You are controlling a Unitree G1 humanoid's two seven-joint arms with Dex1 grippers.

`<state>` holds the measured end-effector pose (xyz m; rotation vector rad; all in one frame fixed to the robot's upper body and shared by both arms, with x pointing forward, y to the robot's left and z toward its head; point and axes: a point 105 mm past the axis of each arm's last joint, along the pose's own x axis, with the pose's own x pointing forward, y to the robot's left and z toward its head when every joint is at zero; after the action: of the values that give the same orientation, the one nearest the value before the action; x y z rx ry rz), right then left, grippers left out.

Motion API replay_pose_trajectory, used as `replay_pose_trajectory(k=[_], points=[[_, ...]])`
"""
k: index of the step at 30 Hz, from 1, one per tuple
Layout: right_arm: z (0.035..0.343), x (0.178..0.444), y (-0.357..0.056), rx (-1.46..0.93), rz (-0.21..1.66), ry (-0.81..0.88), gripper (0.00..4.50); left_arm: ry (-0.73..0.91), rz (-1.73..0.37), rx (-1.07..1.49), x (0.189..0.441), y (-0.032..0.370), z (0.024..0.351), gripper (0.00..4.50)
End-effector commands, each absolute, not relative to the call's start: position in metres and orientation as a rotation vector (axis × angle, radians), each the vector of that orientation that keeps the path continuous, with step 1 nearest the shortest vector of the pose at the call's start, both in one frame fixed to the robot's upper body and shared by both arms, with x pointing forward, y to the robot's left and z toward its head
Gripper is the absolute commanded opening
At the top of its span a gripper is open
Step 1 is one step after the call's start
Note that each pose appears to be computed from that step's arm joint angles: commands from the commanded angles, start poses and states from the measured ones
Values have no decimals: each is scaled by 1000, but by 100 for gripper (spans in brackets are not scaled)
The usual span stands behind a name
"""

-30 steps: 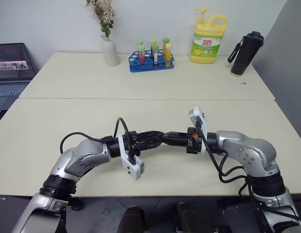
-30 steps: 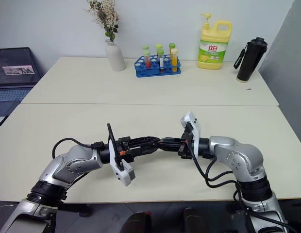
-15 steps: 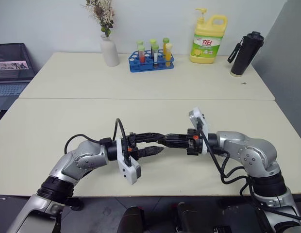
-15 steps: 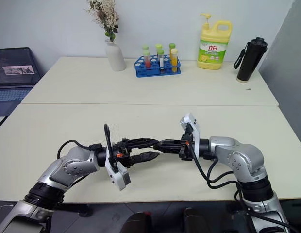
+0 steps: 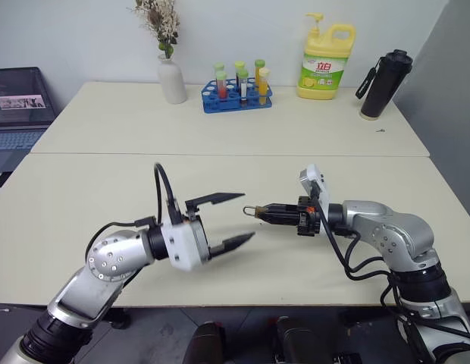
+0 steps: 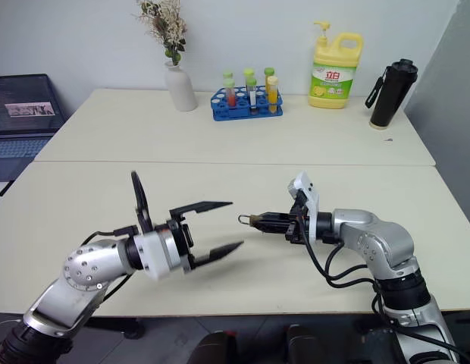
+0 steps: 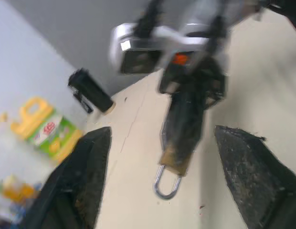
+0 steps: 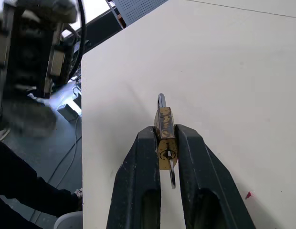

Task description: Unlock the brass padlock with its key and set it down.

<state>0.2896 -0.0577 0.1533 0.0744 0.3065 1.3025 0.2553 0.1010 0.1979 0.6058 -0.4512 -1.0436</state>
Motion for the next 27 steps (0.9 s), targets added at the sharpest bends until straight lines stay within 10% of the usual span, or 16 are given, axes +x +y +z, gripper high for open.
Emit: replay_pose_trajectory(k=[1, 8, 27], points=[[172, 290, -54, -21, 1340, 178, 15, -426, -958, 499, 274, 115, 220, 233], [184, 287, -50, -58, 1385, 89, 15, -246, -1051, 393, 291, 125, 197, 0], [186, 272, -50, -28, 1435, 113, 15, -163, -1170, 322, 301, 104, 166, 0]])
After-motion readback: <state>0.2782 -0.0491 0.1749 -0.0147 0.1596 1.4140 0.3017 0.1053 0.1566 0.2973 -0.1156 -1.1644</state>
